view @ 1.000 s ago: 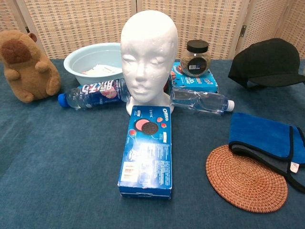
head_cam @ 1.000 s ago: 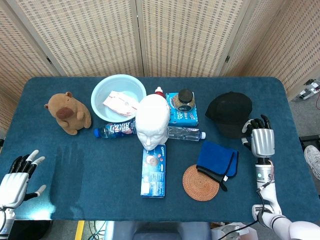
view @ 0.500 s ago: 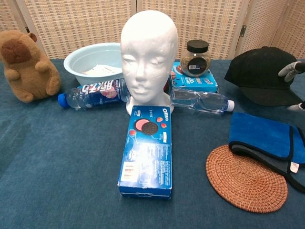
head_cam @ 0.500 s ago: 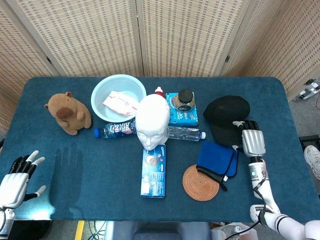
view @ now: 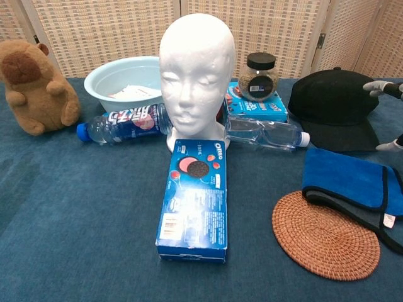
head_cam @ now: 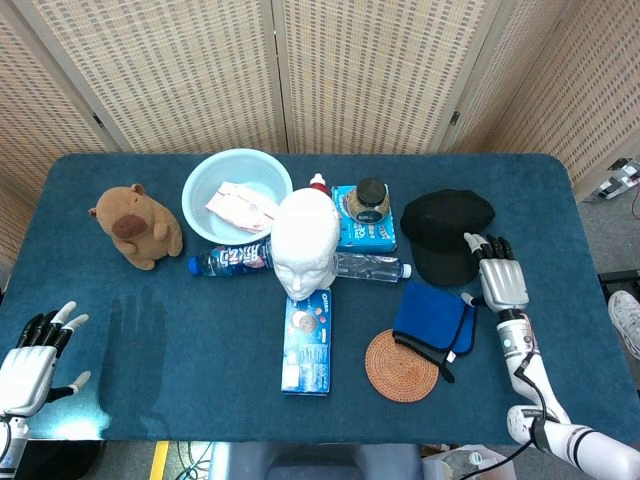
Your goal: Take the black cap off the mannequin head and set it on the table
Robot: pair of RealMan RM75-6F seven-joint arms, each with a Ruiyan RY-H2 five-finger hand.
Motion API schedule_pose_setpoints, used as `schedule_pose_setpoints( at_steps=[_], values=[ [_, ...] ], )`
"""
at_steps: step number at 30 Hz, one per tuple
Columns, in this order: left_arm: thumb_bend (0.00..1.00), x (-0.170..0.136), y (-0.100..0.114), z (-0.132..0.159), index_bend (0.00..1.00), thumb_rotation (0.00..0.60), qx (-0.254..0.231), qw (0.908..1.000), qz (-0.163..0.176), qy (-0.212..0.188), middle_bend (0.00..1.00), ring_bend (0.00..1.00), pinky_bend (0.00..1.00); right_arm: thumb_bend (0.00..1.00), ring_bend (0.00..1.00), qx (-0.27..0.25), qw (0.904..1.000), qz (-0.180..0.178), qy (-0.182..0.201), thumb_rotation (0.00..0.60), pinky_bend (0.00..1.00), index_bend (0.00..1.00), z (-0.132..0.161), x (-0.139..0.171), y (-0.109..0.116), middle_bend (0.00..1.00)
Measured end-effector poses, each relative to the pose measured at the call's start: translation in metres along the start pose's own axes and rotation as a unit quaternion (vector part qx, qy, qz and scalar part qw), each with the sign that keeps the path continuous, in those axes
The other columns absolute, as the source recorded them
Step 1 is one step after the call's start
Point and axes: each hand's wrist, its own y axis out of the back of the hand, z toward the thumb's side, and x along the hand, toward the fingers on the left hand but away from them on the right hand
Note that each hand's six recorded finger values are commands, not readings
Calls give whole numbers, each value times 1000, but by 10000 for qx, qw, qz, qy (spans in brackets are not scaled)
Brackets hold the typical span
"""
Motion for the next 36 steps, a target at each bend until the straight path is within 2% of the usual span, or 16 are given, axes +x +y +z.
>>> schedule_pose_setpoints(
  at_steps=[4, 6, 11, 14, 17, 22, 26, 30, 36],
  values=[
    [191, 1, 1, 0, 179, 600, -13, 10000, 20, -3, 42, 10, 0, 0, 0, -34, 10000, -69, -22, 600, 45, 0, -5, 12, 3, 25],
    [191, 1, 1, -1, 179, 600, -18, 10000, 32, 2, 42, 10, 0, 0, 4, -48, 9998, -211, 1, 600, 46, 4, -6, 16, 9, 78],
    [191, 0, 2, -2, 179, 600, -36, 10000, 61, 5, 42, 10, 0, 35, 158, -37, 9966, -816, 88, 600, 185, 226, -11, 33, 32, 239],
    [191, 0, 3, -2, 179, 600, -43, 10000, 80, 8, 42, 10, 0, 44, 189, 13, 9940, -1089, 139, 600, 216, 282, -17, 48, 46, 276],
    [191, 0, 4, -2, 179, 600, -46, 9999, 98, -1, 42, 10, 0, 44, 194, 76, 9924, -1220, 154, 600, 216, 289, -22, 63, 58, 283],
    [192, -1, 7, -2, 179, 600, -69, 9999, 145, -34, 42, 11, 0, 44, 199, 233, 9915, -1277, 109, 600, 217, 291, -32, 88, 77, 286],
    [191, -2, 7, -1, 179, 600, -87, 9998, 180, -59, 42, 11, 0, 44, 232, 319, 9905, -1332, -84, 600, 261, 302, -44, 112, 91, 312],
    [191, -2, 7, 0, 179, 600, -103, 9997, 193, -87, 42, 10, 0, 44, 232, 387, 9903, -1302, -275, 600, 263, 302, -56, 135, 96, 312],
    [192, -2, 11, 3, 179, 600, -138, 9993, 301, -167, 42, 10, 0, 44, 231, 356, 9928, -1086, -350, 600, 262, 302, -67, 156, 96, 312]
  ],
)
